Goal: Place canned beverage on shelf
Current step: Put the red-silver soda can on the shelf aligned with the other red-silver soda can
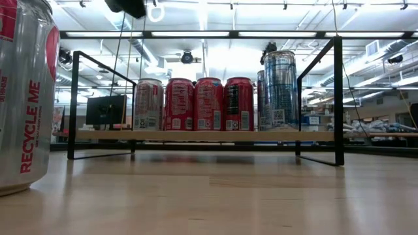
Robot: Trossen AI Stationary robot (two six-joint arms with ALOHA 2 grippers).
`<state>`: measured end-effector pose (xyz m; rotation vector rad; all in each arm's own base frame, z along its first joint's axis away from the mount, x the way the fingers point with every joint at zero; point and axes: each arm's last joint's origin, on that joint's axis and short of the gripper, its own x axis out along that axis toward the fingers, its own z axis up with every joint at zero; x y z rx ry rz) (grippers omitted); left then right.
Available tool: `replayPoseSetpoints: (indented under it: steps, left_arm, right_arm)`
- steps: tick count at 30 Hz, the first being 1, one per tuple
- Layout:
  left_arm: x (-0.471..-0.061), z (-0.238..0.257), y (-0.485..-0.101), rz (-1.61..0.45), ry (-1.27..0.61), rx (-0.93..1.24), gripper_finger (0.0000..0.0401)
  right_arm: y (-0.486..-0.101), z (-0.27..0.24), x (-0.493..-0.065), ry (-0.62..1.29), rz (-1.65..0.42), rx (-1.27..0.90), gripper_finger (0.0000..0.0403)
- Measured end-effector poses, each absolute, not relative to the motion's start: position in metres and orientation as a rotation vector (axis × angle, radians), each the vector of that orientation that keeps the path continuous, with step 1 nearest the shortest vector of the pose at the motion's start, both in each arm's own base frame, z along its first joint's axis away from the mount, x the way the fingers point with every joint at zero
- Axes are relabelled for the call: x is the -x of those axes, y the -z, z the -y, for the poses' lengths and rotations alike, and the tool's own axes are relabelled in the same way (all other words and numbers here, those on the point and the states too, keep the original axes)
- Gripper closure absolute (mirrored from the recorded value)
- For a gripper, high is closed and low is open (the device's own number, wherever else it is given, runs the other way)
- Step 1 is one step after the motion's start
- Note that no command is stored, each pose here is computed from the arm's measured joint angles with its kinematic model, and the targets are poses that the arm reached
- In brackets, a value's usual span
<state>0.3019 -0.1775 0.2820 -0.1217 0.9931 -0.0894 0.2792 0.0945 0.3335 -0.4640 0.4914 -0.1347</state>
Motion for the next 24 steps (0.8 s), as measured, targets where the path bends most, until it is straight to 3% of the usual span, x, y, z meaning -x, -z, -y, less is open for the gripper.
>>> replayPoseSetpoints:
  steps: [5, 17, 24]
  left_arm:
    - [-0.306, 0.166, -0.281, -0.984, 0.019, 0.095, 0.0005]
    - [-0.289, 0.199, -0.283, -0.979, 0.11, 0.126, 0.0007]
    - [-0.274, 0.219, -0.261, -1.089, 0.083, 0.007, 0.0007]
  right_arm:
    - [-0.333, -0.095, -0.279, 0.114, -0.491, 0.452, 0.0106]
    - [-0.33, -0.094, -0.277, 0.119, -0.527, 0.429, 0.0106]
    - [-0.331, -0.095, -0.278, 0.12, -0.514, 0.421, 0.0106]
